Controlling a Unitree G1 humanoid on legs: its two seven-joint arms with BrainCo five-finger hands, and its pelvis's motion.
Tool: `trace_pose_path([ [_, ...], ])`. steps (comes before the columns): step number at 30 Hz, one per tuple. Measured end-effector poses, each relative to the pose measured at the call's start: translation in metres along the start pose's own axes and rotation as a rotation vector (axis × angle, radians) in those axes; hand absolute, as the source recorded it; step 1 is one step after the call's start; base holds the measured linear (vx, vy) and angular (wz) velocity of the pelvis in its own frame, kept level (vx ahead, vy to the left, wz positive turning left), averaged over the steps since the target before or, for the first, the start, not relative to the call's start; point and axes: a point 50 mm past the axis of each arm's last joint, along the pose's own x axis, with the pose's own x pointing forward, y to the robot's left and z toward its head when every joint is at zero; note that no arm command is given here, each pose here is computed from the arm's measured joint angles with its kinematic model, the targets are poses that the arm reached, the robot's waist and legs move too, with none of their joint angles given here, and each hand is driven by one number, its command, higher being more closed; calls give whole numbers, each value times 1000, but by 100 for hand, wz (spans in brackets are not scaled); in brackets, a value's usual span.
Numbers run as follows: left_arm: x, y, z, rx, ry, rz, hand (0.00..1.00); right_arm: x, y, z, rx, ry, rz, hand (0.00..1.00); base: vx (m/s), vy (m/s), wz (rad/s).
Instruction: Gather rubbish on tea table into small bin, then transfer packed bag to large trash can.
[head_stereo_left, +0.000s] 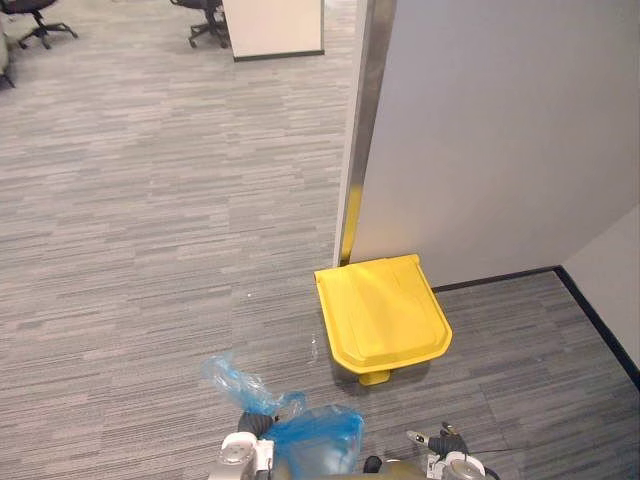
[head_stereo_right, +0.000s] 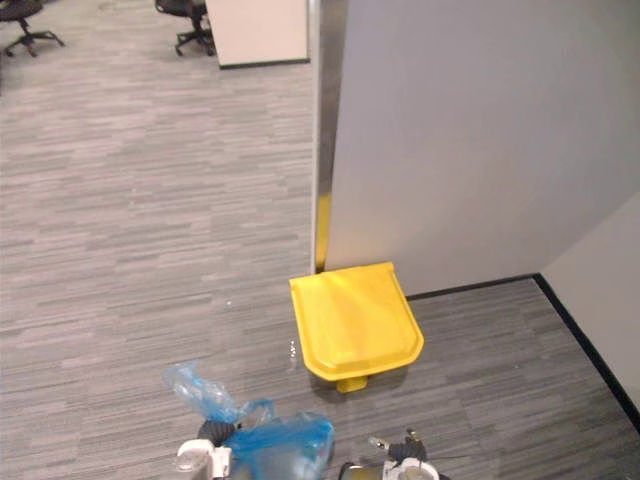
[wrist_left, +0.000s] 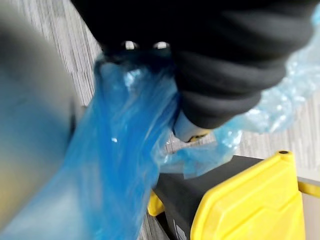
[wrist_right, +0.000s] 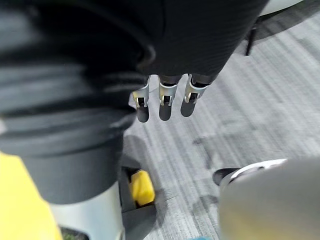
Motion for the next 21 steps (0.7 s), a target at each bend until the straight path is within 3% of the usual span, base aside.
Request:
trace_pose_path([
  [13, -3, 14, -14, 55, 47, 18, 100, 2, 1, -1, -44, 21, 14, 0, 76, 4, -19],
  [21, 3, 23, 2, 57, 8, 45, 100, 7, 2, 21, -58, -43, 19, 0, -56, 22, -26],
])
